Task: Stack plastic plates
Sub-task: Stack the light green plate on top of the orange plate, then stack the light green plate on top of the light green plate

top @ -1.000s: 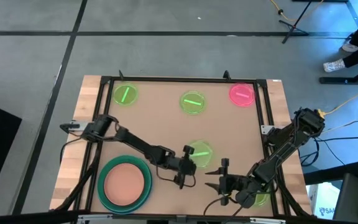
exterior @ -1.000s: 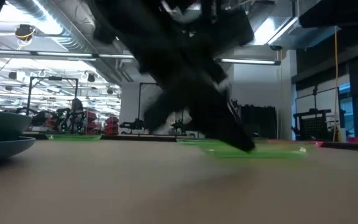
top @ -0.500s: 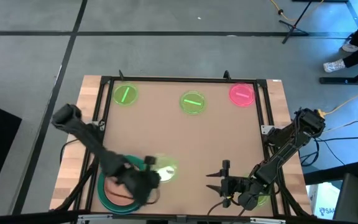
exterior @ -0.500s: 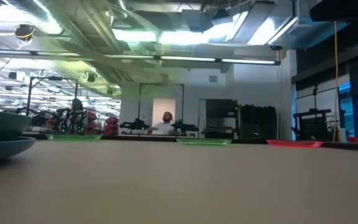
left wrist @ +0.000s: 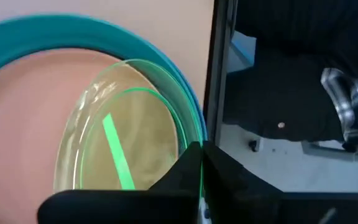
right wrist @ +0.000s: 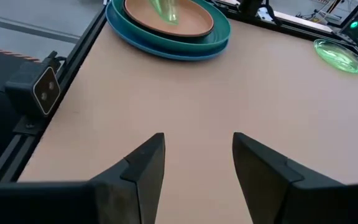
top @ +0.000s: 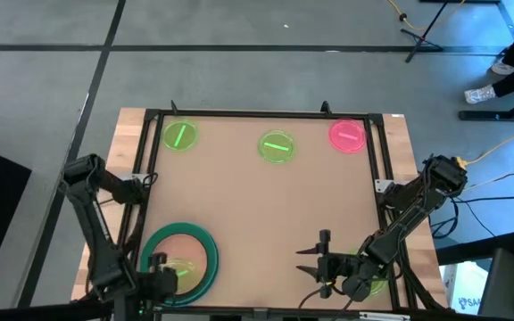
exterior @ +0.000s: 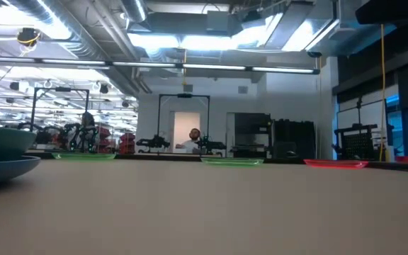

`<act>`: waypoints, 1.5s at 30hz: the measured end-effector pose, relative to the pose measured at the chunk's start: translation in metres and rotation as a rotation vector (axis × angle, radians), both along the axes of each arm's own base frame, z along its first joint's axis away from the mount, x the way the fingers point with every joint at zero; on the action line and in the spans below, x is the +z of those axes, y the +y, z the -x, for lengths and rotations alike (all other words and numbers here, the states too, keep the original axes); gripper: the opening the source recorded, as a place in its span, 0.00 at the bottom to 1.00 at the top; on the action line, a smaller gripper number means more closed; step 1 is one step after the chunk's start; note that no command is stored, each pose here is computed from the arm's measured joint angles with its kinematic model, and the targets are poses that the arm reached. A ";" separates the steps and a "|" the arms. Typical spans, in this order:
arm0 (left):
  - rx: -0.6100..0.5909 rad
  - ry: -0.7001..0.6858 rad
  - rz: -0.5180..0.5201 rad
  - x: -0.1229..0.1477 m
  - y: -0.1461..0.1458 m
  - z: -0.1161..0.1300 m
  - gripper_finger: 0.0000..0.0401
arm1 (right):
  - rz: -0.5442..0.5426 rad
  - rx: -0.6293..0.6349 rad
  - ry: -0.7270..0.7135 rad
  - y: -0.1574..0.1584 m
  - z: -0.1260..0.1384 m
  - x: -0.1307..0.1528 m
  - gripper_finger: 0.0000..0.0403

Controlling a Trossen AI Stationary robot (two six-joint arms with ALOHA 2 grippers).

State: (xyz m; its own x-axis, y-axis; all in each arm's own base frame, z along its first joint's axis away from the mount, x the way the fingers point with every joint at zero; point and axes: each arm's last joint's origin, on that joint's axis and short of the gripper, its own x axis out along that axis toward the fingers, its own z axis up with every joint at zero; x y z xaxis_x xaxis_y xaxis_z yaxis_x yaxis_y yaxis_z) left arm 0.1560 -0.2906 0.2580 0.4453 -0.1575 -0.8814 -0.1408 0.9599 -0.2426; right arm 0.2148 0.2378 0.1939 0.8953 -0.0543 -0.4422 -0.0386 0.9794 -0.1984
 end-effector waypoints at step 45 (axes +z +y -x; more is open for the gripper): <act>0.393 0.632 -0.755 -0.086 0.287 -0.088 0.46 | 0.056 -0.206 0.026 -0.033 -0.021 -0.006 0.45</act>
